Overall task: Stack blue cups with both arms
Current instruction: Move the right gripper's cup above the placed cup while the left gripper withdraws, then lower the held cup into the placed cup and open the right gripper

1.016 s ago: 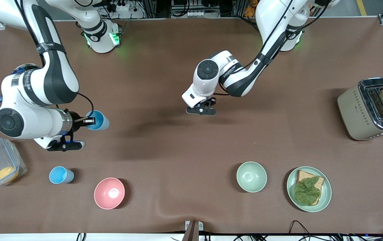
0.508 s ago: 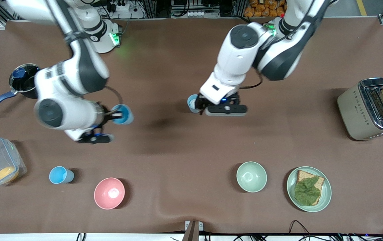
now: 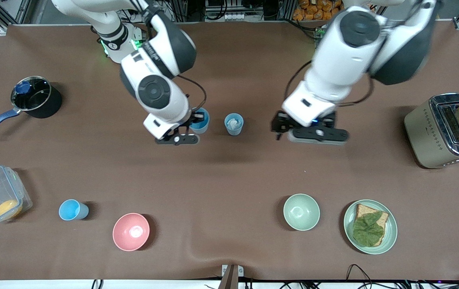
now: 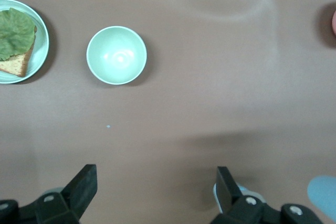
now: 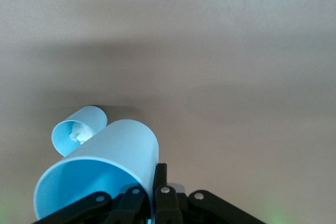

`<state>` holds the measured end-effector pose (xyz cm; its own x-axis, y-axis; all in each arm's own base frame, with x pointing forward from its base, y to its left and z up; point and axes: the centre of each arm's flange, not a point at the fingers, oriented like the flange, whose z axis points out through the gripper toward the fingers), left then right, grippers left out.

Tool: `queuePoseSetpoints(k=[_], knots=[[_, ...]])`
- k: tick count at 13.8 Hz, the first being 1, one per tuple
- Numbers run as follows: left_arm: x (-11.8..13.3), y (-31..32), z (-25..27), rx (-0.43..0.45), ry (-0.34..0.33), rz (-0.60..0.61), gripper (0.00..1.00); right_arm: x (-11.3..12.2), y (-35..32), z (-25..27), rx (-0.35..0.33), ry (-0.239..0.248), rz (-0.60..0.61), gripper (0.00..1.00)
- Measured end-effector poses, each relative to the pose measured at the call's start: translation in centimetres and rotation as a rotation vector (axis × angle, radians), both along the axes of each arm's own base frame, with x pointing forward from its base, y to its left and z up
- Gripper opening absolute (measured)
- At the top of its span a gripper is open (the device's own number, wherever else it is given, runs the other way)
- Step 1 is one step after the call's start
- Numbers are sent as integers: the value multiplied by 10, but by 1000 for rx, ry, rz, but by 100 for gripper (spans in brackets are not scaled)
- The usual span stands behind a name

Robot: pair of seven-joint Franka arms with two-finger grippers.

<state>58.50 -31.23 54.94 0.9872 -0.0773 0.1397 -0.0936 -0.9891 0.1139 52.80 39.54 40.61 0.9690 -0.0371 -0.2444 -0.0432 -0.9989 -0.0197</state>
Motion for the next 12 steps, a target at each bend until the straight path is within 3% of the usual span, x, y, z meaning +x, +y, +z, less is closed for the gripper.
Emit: queuePoseSetpoints(k=[3,6,12], knots=[[8,29,8,0,40,-7,100,-26,33,-11,-15,-4,-61,4],[3,28,9,19,76,-16,100,-48,60,-29,-8,-38,-104,4],[-1,41,17,53,140,-5,100,-61,86,-69,7,-73,-153,4]])
